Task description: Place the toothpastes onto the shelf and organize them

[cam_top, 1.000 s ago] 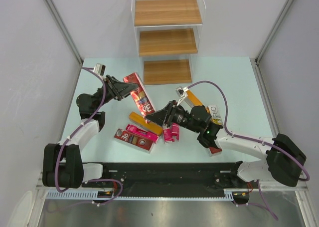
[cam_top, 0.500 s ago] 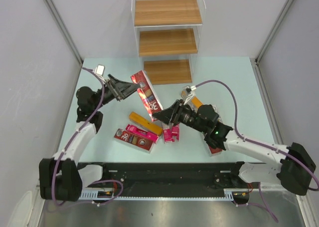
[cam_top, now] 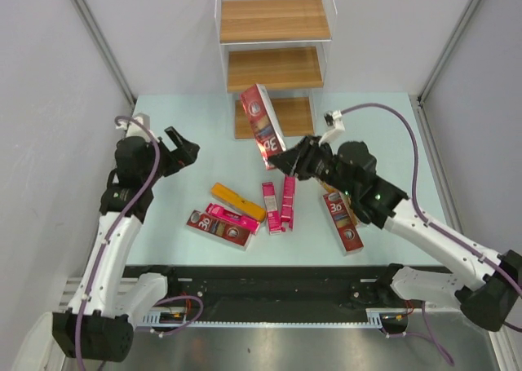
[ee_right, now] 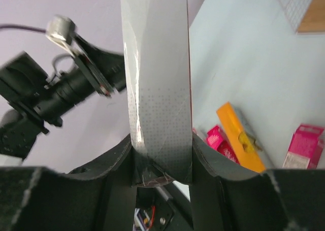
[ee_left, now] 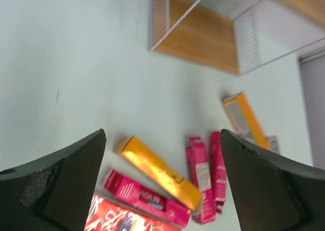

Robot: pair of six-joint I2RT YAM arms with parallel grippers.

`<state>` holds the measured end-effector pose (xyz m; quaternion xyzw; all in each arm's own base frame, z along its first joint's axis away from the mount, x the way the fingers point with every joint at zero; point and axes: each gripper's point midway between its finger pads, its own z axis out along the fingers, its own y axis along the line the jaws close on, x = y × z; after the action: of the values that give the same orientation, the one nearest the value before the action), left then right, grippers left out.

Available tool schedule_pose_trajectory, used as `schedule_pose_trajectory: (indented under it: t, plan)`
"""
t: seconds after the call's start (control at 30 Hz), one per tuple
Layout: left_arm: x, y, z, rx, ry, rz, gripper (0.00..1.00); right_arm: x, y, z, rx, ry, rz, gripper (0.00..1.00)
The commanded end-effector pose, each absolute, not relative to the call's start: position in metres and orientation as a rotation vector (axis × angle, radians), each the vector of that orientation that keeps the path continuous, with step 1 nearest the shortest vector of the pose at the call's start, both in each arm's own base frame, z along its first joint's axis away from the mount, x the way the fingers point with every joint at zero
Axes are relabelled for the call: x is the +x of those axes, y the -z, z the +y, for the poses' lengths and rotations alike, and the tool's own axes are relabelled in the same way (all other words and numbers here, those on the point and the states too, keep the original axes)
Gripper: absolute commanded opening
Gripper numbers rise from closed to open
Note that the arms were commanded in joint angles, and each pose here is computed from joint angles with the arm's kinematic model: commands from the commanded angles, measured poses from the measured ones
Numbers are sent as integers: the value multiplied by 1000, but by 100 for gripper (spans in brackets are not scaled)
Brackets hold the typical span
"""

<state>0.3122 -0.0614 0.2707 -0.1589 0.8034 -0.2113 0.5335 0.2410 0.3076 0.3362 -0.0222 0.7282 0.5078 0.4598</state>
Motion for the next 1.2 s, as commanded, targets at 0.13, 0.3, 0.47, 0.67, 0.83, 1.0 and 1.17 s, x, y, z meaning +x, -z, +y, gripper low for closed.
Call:
schedule_pose_trajectory:
  t: [0.13, 0.3, 0.47, 0.67, 0.83, 1.0, 1.17]
  plan:
    - [305, -250, -59, -317, 435, 2038, 100, 312, -438, 322, -140, -1235, 1653, 29]
    - [306, -268, -56, -282, 408, 2024, 100, 363, -478, 345, -180, -1199, 1650, 31]
    - [308, -291, -62, -250, 443, 1993, 100, 416, -507, 358, -141, -1202, 1603, 32]
    - [307, -320, -62, -232, 452, 1926, 100, 480, -497, 361, -12, -1341, 1581, 32]
    - [306, -330, -60, -223, 435, 1916, 100, 506, -491, 352, 112, -1460, 1536, 32]
    - [306, -328, -58, -230, 425, 1934, 100, 511, -494, 360, 148, -1534, 1505, 33]
    - [303, -326, -58, -233, 425, 1943, 100, 516, -492, 367, 226, -1658, 1482, 34]
